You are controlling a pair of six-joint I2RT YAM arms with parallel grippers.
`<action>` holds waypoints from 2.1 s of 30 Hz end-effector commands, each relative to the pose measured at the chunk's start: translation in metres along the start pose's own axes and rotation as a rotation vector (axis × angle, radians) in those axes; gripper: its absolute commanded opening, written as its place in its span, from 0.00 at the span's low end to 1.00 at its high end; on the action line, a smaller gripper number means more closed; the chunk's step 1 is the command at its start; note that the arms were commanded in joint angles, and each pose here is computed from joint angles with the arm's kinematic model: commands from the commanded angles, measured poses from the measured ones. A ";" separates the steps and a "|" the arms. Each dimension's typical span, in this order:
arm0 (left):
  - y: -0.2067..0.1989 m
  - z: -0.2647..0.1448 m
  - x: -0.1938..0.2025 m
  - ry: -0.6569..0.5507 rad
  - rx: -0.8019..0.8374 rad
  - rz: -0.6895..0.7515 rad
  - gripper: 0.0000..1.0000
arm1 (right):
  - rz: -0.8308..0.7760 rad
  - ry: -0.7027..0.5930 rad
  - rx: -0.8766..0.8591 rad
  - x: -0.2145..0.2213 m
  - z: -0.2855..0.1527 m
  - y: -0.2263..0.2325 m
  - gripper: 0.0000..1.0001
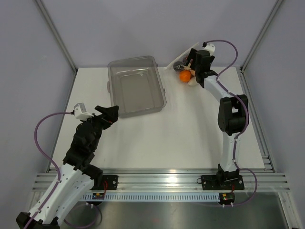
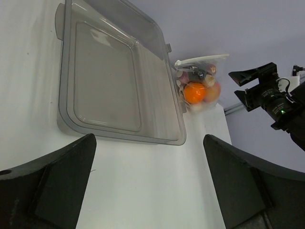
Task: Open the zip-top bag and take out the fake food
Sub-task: Move the zipper food storage bag to the center of the board.
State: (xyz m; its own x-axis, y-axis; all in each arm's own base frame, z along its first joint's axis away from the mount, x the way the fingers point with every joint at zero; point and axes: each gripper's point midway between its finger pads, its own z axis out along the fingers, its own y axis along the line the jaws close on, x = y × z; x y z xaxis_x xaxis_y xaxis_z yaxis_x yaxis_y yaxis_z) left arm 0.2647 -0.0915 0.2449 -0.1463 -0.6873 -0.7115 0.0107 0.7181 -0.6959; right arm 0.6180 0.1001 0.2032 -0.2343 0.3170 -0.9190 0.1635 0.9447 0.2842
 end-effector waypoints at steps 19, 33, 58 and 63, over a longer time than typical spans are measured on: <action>0.000 0.001 -0.010 -0.061 0.006 -0.016 0.99 | 0.001 -0.049 -0.095 -0.011 0.077 0.002 0.82; 0.000 0.002 -0.009 -0.057 0.002 -0.018 0.99 | -0.018 -0.019 -0.124 -0.005 0.077 0.007 0.50; 0.000 0.003 -0.008 -0.044 -0.004 -0.018 0.99 | -0.014 0.067 -0.135 0.021 0.080 0.006 0.13; 0.000 0.003 -0.006 -0.039 -0.003 -0.019 0.99 | -0.014 0.028 -0.137 0.005 0.068 0.006 0.00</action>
State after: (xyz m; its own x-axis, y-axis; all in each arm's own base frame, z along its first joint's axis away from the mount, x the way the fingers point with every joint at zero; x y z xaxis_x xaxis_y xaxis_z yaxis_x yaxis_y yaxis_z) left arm 0.2654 -0.0890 0.2391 -0.1401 -0.6911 -0.7091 -0.0063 0.7167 -0.6973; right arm 0.6884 0.1017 0.1413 -0.3223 0.3090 -0.8948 0.0535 0.9497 0.3086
